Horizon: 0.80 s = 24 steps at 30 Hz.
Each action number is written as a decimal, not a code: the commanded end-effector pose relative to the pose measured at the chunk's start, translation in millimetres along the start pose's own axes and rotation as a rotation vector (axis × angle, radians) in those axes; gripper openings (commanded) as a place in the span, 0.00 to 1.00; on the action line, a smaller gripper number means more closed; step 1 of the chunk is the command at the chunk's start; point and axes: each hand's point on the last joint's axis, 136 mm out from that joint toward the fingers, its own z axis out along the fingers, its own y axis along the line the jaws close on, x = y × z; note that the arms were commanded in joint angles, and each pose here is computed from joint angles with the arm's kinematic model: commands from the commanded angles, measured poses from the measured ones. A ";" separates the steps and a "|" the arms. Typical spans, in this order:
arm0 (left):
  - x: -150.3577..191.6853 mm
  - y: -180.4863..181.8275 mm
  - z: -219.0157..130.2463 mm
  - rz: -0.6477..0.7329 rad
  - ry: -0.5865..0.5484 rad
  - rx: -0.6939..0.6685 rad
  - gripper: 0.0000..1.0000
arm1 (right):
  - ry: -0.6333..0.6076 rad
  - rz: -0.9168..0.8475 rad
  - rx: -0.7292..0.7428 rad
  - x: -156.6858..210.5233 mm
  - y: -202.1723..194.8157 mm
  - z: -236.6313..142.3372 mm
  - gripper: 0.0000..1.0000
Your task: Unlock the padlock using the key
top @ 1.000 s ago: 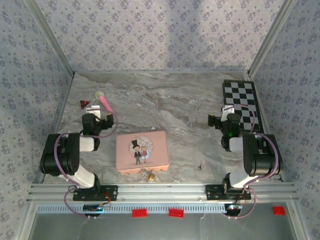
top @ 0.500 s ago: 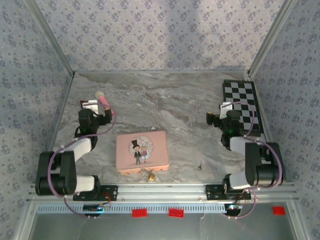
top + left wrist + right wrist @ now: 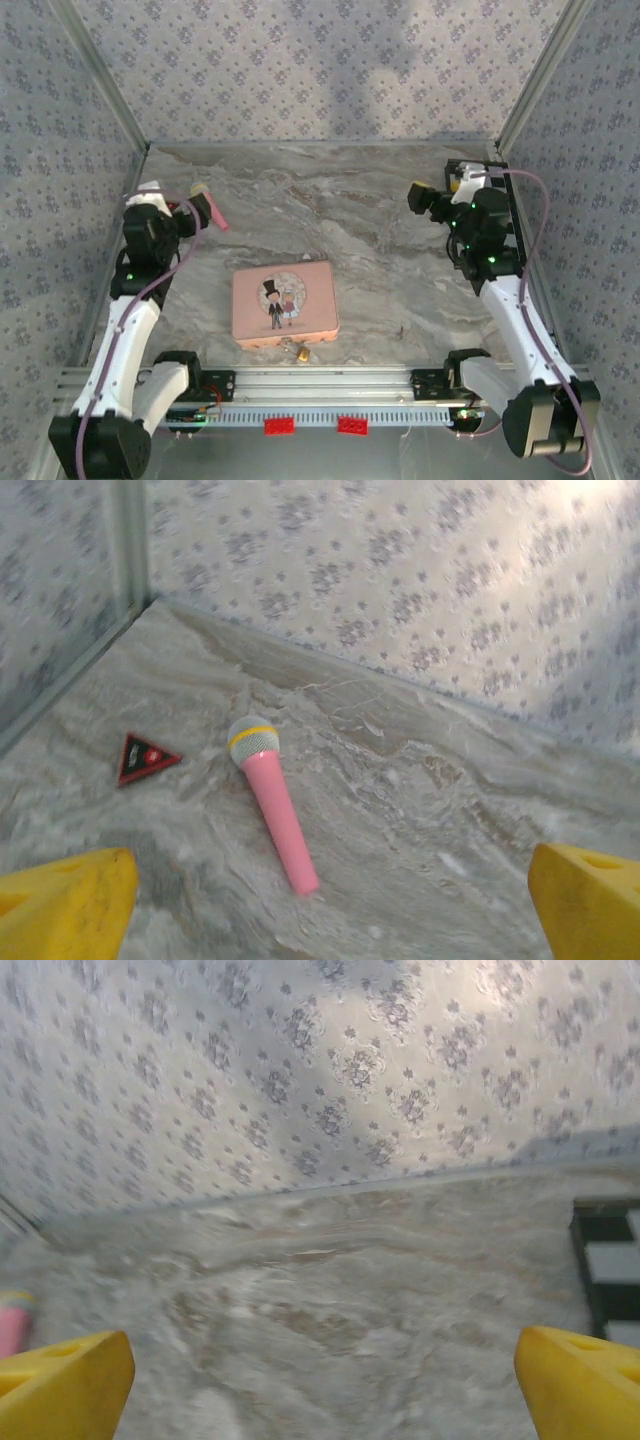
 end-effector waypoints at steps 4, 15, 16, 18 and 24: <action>43.0 21.5 -37.1 -0.207 0.163 -0.066 1.00 | 0.221 0.400 0.008 55.6 -10.6 -24.7 0.99; 129.2 -51.2 -56.4 -0.168 0.501 0.265 1.00 | 0.558 0.127 0.240 143.1 23.7 -78.0 0.98; 134.8 -55.6 -61.2 -0.127 0.507 0.268 1.00 | 0.593 0.103 0.261 153.3 26.0 -84.0 0.98; 146.4 -62.4 -68.2 -0.066 0.525 0.279 1.00 | 0.647 0.083 0.289 170.8 30.5 -95.9 0.97; 172.5 -91.9 -77.9 0.022 0.546 0.396 1.00 | 0.801 0.126 0.382 229.4 26.9 -131.5 0.90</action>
